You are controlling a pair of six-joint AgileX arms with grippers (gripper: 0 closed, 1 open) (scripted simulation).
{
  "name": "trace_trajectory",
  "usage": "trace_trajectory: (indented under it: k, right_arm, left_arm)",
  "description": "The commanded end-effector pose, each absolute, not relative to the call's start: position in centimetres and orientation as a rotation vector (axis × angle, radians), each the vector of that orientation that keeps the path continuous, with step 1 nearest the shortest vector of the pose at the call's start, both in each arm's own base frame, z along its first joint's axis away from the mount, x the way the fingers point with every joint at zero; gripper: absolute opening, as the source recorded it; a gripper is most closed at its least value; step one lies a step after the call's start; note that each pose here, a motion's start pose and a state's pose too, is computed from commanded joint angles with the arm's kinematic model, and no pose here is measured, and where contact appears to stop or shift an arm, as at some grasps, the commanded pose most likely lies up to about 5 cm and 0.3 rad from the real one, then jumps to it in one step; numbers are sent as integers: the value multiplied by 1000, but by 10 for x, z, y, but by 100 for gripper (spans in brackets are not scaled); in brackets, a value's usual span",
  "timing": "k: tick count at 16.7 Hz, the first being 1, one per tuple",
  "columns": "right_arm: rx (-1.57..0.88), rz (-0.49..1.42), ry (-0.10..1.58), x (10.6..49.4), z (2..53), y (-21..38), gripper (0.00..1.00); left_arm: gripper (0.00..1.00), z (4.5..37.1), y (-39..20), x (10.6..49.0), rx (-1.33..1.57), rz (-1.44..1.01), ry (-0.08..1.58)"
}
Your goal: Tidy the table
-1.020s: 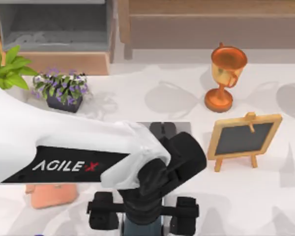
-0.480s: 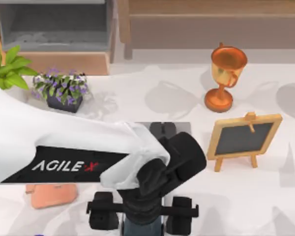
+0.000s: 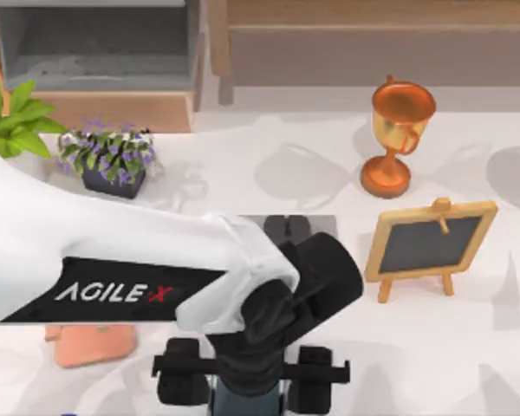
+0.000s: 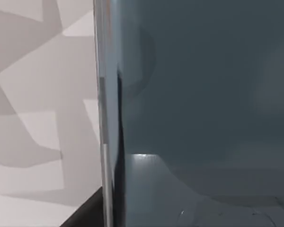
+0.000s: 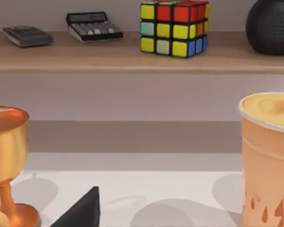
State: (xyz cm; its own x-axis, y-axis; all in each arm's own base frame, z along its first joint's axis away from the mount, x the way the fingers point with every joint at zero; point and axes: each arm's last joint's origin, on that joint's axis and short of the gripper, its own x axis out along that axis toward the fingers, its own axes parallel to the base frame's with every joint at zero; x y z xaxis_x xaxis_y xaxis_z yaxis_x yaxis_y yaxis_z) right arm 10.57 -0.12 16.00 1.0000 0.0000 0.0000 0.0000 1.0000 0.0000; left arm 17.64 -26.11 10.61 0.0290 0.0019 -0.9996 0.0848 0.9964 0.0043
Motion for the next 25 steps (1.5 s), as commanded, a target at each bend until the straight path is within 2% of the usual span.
trace_trajectory:
  k: [7,15,20,25]
  right_arm:
    - [0,0,0,106,160,-1,100]
    - [0,0,0,106,160,-1,100]
    - [0,0,0,106,160,-1,100]
    - [0,0,0,106,160,-1,100]
  left_arm:
    - [0,106,-261,176,69,-64,1541]
    - [0,143,-260,176,70,-71,1534]
    - [0,142,-260,176,73,-70,1533]
    - [0,168,-246,162,82,-54,1352]
